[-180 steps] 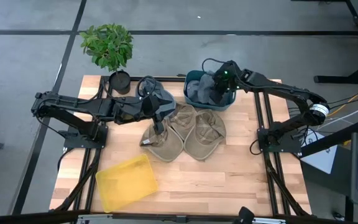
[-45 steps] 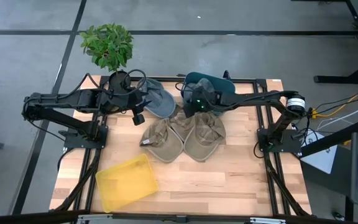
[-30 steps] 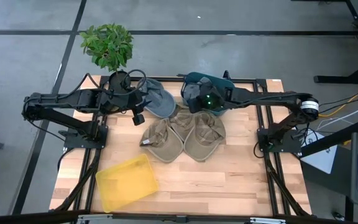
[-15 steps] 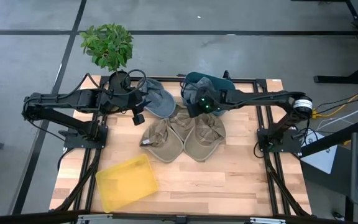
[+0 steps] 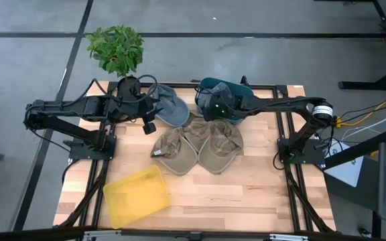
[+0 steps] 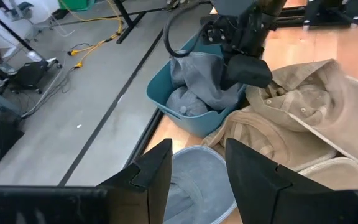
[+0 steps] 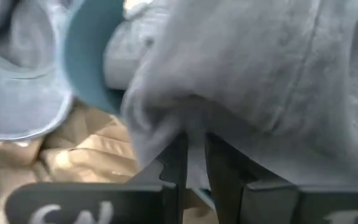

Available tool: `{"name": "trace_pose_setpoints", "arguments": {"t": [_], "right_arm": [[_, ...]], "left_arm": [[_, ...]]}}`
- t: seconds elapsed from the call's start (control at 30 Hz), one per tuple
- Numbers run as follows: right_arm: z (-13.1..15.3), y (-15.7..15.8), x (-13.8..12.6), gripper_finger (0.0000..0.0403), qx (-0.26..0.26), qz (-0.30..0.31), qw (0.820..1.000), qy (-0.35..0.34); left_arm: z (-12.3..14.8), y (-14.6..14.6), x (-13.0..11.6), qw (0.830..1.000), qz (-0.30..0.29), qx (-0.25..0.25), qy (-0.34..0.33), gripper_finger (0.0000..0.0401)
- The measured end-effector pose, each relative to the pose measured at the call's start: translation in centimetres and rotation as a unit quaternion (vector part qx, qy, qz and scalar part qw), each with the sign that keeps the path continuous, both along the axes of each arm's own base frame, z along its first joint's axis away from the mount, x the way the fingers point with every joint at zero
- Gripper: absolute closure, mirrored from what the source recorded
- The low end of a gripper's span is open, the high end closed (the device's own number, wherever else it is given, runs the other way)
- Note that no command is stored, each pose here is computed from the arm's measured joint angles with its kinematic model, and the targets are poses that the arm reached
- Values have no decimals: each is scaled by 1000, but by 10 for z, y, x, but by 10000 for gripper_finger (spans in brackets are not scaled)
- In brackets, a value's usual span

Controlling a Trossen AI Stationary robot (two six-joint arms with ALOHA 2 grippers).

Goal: Pick & Place hat
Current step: Put the bottom gray cap into the blue bin

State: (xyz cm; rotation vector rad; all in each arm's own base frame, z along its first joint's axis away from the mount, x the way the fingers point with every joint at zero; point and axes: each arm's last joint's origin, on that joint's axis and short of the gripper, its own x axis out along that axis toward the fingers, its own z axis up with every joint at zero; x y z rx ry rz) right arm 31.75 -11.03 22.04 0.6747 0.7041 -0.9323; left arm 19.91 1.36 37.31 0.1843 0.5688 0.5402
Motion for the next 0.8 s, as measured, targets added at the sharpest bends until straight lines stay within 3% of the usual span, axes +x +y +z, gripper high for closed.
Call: {"name": "trace_pose_setpoints", "arguments": {"t": [0.23, 0.43, 0.63, 0.8], "right_arm": [[-23, -9, 6, 345, 38, 25, 999, 24], [-28, -11, 7, 345, 19, 32, 998, 45], [-2, -7, -1, 345, 5, 67, 998, 20], [28, 7, -11, 345, 23, 118, 992, -33]], "left_arm": [[0, 1, -1, 1000, 10, 21, 8, 256], [0, 1, 0, 1000, 11, 19, 6, 256], [0, 1, 0, 1000, 11, 19, 6, 256], [0, 0, 0, 1000, -1, 11, 6, 256]]}}
